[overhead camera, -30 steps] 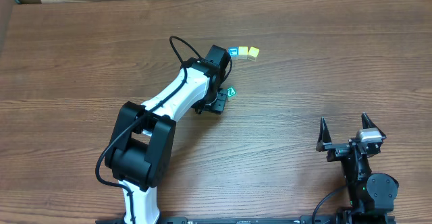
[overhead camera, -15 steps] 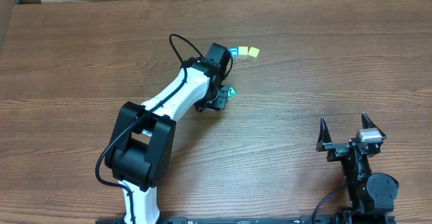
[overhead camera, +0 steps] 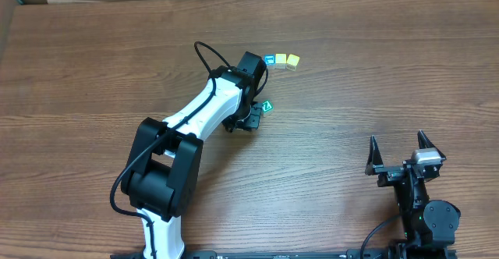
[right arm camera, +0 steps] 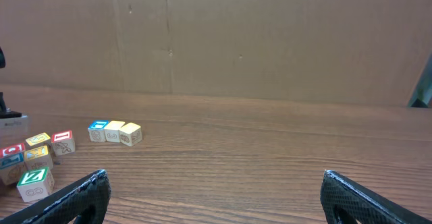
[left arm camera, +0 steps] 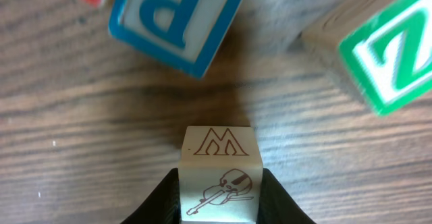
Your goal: Flip 4 blocks
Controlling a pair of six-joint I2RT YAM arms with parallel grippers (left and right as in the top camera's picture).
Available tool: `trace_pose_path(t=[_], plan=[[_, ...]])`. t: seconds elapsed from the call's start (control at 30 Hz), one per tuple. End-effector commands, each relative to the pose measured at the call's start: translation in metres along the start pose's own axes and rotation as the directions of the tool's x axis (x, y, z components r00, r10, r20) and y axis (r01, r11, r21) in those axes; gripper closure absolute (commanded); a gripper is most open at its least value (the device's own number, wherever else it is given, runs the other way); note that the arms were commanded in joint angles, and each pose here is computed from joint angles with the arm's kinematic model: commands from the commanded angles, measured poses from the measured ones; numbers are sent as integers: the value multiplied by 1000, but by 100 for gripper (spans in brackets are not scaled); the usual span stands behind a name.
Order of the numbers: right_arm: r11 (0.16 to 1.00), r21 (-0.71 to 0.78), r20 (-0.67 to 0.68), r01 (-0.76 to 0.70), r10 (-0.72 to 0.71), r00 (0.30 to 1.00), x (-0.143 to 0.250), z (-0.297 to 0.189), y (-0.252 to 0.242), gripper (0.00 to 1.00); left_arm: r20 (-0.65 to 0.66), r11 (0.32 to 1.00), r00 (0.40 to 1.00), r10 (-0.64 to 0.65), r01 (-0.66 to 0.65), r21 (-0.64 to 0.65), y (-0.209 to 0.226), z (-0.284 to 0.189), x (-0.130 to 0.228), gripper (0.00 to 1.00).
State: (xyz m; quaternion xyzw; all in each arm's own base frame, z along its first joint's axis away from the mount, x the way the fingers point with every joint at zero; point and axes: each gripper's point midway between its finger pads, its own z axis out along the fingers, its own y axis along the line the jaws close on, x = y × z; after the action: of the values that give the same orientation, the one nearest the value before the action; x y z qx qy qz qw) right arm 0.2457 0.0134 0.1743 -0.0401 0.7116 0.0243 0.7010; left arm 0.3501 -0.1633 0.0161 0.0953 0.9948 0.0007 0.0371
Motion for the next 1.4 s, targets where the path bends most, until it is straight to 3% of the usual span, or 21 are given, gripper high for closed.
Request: trace_pose_path(t=[0.0,0.37,0.73,1.37], plan=[[1000,-12,2,5,-5,1000,2,0,3,0,24,999,999,-21,21,37,-9,-22,-1,75],[1000,-12,2,5,-5,1000,2,0,3,0,-91,999,995,-45,45,-4,-40,-37,47,75],[1000,-12,2,5,-5,1000,2,0,3,0,-132,991,983,-130,124,-54,-60,-39,72,74],[1000,-12,2,5,-5,1000,2,0,3,0,-119,989,983,-143,138,-55,-63,-28,75,72]])
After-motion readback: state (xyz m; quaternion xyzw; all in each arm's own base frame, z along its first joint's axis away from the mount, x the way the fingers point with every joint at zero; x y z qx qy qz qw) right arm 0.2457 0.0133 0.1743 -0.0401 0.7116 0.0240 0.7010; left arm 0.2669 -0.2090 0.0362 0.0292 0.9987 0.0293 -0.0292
